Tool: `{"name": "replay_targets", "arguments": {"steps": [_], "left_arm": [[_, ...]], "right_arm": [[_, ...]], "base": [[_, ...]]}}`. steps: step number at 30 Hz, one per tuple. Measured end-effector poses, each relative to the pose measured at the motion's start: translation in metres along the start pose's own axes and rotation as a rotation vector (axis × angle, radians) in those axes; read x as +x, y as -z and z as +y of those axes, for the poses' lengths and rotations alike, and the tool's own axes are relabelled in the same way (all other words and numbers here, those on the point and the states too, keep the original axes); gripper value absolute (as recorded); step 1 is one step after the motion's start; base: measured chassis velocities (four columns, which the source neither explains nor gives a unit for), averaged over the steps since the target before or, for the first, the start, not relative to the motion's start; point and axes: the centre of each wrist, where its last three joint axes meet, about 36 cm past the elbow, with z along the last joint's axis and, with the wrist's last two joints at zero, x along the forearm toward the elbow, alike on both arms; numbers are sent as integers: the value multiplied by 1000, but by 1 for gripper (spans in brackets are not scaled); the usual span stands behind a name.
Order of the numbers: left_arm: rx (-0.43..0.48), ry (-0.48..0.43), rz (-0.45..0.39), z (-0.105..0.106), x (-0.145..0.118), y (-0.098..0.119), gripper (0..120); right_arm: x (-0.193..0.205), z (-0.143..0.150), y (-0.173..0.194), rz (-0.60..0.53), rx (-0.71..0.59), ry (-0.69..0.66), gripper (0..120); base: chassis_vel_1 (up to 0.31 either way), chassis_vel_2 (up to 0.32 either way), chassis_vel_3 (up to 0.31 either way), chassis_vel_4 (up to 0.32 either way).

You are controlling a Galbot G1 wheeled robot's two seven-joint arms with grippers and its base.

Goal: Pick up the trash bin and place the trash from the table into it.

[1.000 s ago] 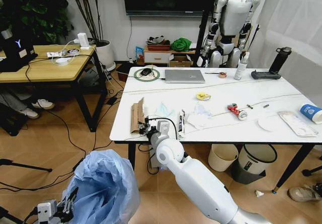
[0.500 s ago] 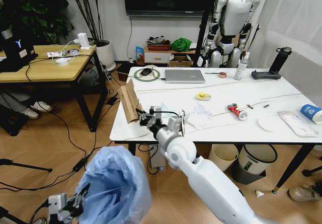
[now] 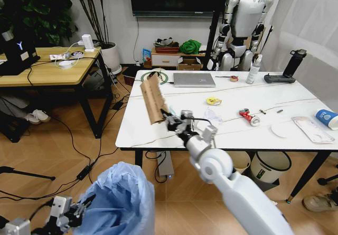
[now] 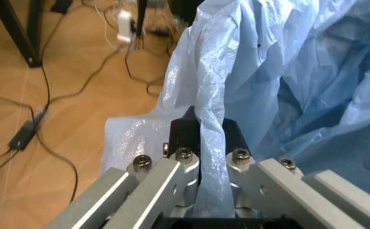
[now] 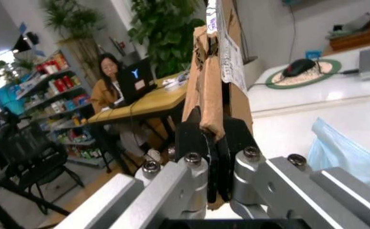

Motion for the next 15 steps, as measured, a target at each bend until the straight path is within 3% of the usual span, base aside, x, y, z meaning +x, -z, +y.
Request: {"name": "replay_targets", "arguments": {"steps": [6,15], "left_arm": [[63,-1,-61,-6,-17,4,0],[101,11,-70,-14,-16,-1,0]], "right_arm": [[48,34,-7,33,27,163,0],[47,72,-17,46,-11,332,0]], "base": [[0,0,0,0],[0,0,0,0]]}}
